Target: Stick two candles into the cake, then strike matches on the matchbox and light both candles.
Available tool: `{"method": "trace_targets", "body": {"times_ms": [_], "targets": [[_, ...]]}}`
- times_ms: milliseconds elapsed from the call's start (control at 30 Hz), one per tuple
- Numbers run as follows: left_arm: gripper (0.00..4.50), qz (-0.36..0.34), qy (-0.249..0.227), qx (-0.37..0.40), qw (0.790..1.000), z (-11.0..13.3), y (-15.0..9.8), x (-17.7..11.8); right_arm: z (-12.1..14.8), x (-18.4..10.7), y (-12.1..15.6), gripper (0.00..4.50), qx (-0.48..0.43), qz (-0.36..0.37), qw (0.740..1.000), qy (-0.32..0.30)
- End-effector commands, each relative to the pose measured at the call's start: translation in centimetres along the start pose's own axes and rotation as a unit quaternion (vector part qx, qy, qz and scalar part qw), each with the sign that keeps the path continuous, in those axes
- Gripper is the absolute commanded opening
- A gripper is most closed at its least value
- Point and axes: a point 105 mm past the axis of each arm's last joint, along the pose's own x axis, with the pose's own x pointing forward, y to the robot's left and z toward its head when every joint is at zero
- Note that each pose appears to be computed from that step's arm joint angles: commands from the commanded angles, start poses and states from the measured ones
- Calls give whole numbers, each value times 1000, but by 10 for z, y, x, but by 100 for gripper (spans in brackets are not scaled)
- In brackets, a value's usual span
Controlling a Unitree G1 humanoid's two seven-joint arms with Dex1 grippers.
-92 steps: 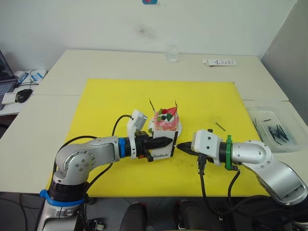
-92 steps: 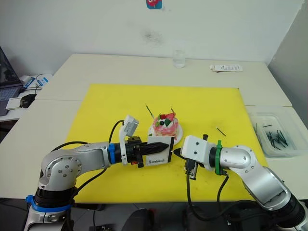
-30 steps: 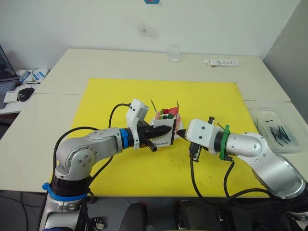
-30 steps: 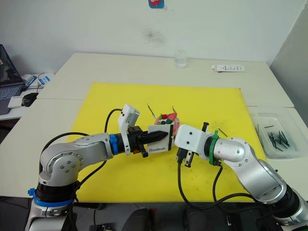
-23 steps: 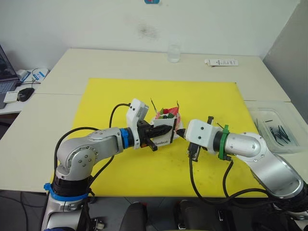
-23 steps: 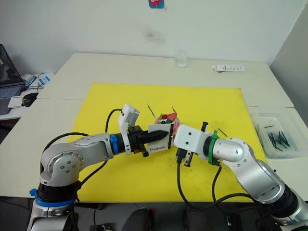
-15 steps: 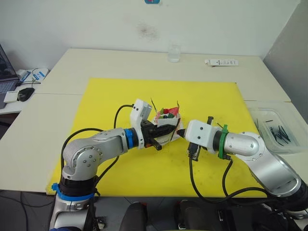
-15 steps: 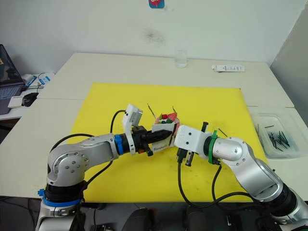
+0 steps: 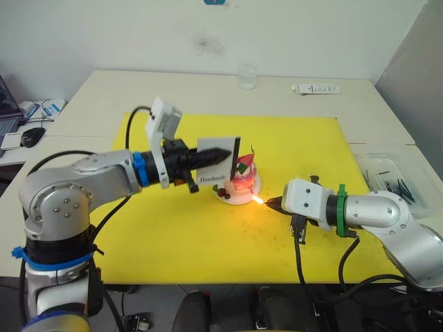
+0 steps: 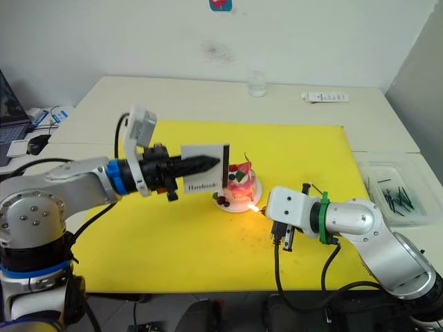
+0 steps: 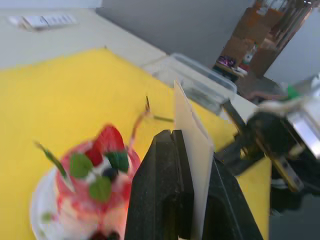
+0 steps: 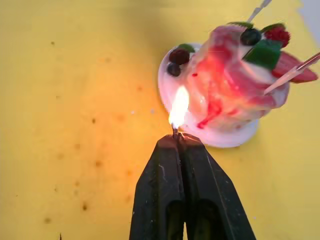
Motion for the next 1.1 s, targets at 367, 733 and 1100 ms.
{"method": "trace_targets", "body": {"times_ms": [367, 733, 1100], "targets": [[0, 4, 102, -117, 988, -100, -5, -27, 58, 14, -40, 3, -66, -84, 991, -76], [0, -10, 77, -111, 991, -89, -8, -6, 58, 46, -56, 3, -116, -143, 980, -80], [0, -13, 77, -112, 991, -84, -8, -2, 67, 59, -68, 3, -145, -165, 971, -98]]}}
